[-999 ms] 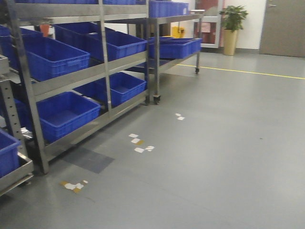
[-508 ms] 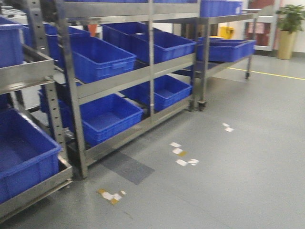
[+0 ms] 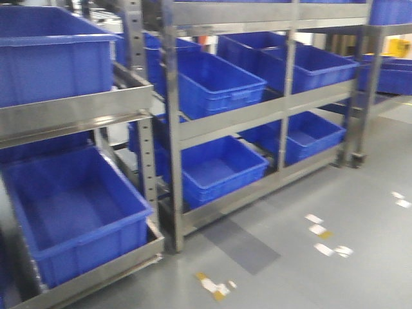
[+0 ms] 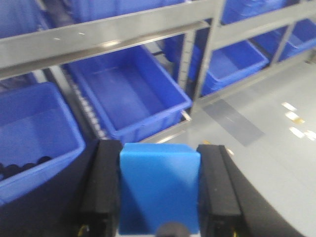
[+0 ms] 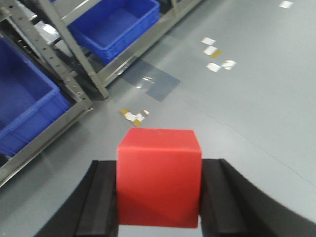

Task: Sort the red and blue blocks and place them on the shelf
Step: 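Turn the base toward the metal shelf of blue bins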

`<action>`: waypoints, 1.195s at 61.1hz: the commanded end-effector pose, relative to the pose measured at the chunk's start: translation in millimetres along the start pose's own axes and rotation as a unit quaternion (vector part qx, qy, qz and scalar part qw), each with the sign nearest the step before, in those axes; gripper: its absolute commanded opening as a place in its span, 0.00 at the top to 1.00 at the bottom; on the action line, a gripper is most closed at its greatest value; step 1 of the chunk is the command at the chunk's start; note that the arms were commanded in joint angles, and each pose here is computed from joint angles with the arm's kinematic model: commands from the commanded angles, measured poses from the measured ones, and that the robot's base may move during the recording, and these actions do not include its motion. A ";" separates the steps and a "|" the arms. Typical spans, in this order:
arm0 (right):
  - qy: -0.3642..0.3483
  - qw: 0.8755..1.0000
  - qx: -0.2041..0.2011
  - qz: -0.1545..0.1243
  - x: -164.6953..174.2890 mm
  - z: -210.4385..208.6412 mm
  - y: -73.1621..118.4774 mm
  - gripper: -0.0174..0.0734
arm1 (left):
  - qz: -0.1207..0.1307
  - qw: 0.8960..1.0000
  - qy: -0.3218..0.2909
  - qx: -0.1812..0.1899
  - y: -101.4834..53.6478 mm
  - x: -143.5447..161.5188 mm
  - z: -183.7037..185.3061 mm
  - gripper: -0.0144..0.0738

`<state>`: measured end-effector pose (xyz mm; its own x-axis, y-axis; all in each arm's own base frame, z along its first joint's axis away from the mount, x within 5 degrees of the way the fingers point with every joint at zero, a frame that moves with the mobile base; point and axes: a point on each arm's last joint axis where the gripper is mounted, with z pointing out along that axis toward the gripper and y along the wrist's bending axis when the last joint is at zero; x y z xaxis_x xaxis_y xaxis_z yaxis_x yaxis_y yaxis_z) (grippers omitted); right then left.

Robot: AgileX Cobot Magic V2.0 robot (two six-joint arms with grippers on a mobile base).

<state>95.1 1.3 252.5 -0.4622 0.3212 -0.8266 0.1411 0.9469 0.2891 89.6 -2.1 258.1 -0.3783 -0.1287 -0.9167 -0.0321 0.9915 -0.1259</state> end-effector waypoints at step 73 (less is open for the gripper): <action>-0.050 0.999 -0.010 -0.004 -14.4 -3.7 3.7 0.73 | -0.003 0.999 -0.047 0.012 -3.1 -15.1 -2.8 0.70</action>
<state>95.1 1.3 252.5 -0.4622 0.3212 -0.8266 0.1411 0.9469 0.2891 89.6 -2.1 258.1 -0.3783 -0.1287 -0.9167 -0.0321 0.9915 -0.1259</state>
